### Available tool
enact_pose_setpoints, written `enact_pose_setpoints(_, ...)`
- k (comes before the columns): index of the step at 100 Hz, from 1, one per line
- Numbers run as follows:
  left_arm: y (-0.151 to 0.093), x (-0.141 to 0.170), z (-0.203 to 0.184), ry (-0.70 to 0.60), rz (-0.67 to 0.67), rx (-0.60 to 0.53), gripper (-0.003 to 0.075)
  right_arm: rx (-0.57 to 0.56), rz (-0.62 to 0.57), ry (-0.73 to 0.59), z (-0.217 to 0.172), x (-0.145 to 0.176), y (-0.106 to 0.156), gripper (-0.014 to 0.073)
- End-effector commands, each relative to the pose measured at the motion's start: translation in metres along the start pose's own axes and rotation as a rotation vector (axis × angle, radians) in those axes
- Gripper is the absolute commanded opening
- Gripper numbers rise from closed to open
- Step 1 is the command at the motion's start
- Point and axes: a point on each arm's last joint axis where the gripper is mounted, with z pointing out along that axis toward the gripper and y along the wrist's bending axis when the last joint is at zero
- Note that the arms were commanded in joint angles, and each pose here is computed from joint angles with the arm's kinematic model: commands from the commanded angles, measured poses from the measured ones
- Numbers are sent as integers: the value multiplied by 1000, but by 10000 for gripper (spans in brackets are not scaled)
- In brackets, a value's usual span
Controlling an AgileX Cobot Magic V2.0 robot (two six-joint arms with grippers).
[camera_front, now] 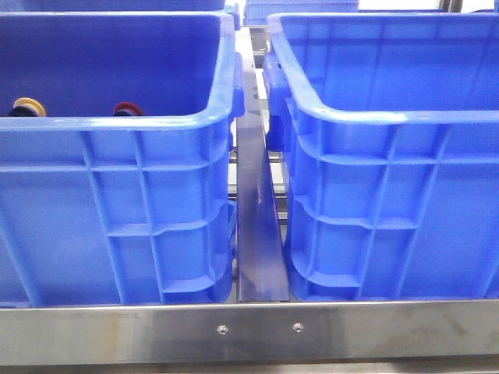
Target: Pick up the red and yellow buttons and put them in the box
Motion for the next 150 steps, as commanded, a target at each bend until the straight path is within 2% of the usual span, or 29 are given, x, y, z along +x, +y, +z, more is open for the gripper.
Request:
enact_pose_setpoints(1,-3,-30,16,-39,-20,17,543,-19,-18,-123,-3,-15,2,-68)
enact_pose_setpoints(5,-4,-37,22,-31,-33,24,599,-19,-18,-123,-3,-15,2,-68)
enact_pose_setpoints(9,-5,-44,32,-11,-53,34,622,-19,-18,-123,-3,-15,2,-68)
enact_pose_setpoints(18,-8,-56,55,41,-94,54,619,-19,-18,-123,-3,-15,2,-68)
enact_pose_setpoints(43,-12,-77,120,250,-101,52,619,-19,-18,-123,-3,-15,2,-68)
enact_pose_setpoints(79,-28,-97,198,350,-96,86,619,-19,-18,-123,-3,-15,2,-68)
enact_pose_setpoints(98,-30,-94,227,399,-94,84,619,-19,-18,-123,-3,-15,2,-68)
enact_pose_setpoints(123,-31,-74,256,485,-93,77,619,-19,-18,-123,-3,-15,2,-68)
enact_pose_setpoints(150,-32,-67,263,508,-92,75,619,-19,-18,-123,-3,-15,2,-68)
